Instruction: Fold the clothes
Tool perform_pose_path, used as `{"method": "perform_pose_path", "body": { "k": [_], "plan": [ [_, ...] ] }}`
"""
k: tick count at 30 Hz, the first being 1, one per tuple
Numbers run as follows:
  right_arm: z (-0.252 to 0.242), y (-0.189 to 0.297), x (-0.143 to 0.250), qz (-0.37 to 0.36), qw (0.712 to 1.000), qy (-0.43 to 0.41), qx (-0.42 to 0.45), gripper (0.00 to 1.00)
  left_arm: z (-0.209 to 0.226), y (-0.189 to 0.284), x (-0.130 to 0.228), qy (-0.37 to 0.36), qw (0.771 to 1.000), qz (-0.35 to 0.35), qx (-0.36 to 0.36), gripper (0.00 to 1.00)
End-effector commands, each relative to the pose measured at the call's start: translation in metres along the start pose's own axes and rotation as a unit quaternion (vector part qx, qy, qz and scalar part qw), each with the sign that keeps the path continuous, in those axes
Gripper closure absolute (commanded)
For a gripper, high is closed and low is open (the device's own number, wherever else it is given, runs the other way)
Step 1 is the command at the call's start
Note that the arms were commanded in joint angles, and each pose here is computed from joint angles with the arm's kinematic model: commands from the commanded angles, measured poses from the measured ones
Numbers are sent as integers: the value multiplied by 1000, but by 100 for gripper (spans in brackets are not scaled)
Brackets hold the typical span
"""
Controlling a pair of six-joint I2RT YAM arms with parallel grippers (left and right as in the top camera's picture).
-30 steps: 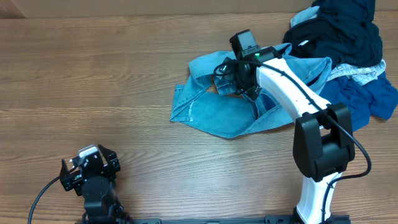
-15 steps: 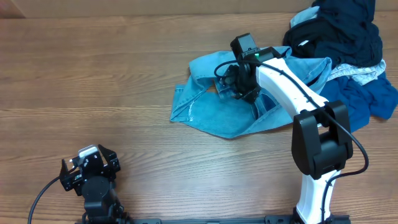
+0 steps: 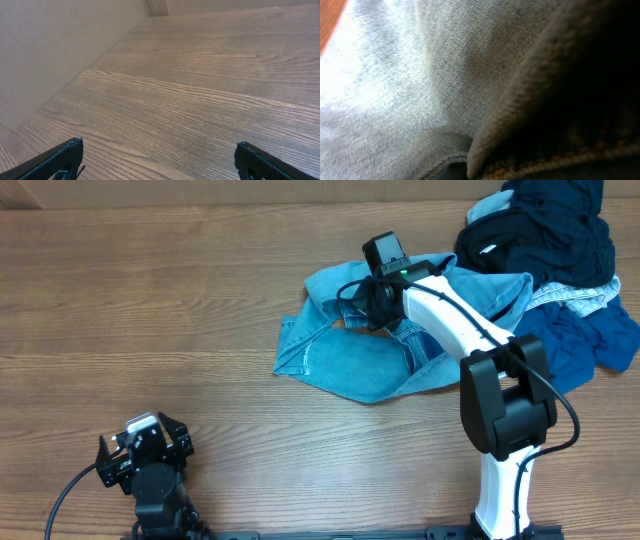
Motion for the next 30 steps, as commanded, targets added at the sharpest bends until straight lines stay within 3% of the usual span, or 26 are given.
{"method": "perform_pose_path", "body": {
  "k": [1, 7, 14, 21, 25, 30],
  "plan": [
    [15, 26, -23, -19, 999, 19, -21, 96, -1, 0, 1, 2, 1000, 2, 4, 0],
    [72, 142, -78, -107, 980, 144, -86, 96, -1, 0, 1, 2, 1000, 2, 4, 0],
    [132, 258, -78, -199, 919, 295, -171, 96, -1, 0, 1, 2, 1000, 2, 4, 0],
    [97, 298, -70, -190, 914, 331, -134, 96, -1, 0, 1, 2, 1000, 2, 4, 0],
    [52, 333, -83, -214, 925, 301, -86, 96, -1, 0, 1, 2, 1000, 2, 4, 0],
    [42, 370, -72, -236, 897, 360, -101, 96, -1, 0, 1, 2, 1000, 2, 4, 0]
  ]
}}
Point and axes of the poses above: each gripper's point midway between its finger pads, its own y axis back along the fingers, its own z axis along the line the jaws close on, x = y × z, the point moved 1 cm from there along y, back along the fingers, and after that the axes turned 5 degrees about y, right-handed, at the moved point
